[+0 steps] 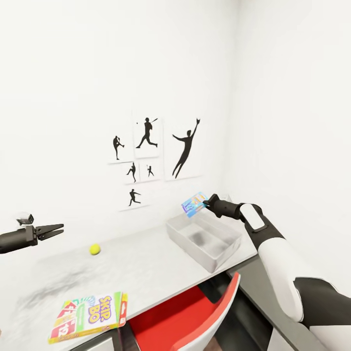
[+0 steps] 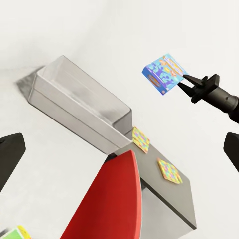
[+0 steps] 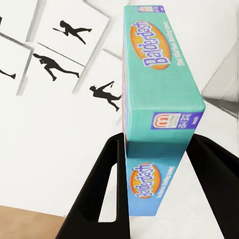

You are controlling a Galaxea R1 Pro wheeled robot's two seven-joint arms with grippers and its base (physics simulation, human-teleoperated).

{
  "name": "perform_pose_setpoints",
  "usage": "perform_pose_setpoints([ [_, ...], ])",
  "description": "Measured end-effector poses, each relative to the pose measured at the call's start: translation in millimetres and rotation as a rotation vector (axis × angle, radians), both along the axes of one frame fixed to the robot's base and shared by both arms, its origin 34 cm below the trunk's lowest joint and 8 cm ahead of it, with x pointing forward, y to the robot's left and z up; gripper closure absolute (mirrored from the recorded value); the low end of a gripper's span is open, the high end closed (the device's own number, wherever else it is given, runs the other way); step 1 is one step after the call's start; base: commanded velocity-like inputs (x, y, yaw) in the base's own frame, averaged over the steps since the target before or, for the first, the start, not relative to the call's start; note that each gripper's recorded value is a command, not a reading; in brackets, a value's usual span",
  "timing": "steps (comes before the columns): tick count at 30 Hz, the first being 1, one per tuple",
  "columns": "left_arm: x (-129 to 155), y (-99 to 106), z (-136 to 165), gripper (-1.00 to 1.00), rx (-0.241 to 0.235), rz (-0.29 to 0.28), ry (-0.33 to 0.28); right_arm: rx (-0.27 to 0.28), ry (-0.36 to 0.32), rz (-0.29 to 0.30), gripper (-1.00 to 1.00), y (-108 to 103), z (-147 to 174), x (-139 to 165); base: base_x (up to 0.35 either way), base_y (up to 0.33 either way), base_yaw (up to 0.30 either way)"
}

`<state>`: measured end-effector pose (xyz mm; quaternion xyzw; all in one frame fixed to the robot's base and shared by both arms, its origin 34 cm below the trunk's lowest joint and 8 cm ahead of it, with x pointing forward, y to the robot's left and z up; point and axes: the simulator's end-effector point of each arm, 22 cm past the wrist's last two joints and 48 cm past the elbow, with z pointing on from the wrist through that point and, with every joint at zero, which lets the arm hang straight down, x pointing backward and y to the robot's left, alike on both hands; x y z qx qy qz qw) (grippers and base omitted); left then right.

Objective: Put all the toys in the child's room - the three board games (two on the bed and one on the table), the two jigsaw puzzles on the table, and the tennis ball on the table - inside the toy box on the table in the child's room.

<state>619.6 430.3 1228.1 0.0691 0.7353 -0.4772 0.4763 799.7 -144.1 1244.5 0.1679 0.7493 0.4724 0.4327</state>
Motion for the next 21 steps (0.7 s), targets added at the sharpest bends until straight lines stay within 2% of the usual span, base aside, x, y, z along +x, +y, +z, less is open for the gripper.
perform_pose_setpoints([
  [15, 0.4, -0.4, 0.0, -1.00, 0.001, -0.001, 0.000, -0.001, 0.001, 0.000, 1.00, 0.2, -1.0, 0.3, 0.047, -0.057, 0.000],
  [21, 5.1, -21.1, -3.2, -1.00, -0.026, -0.032, 0.012, 0.001, 0.001, -0.001, 1.00, -0.1, -1.4, 0.3, 0.002, -0.003, 0.000],
])
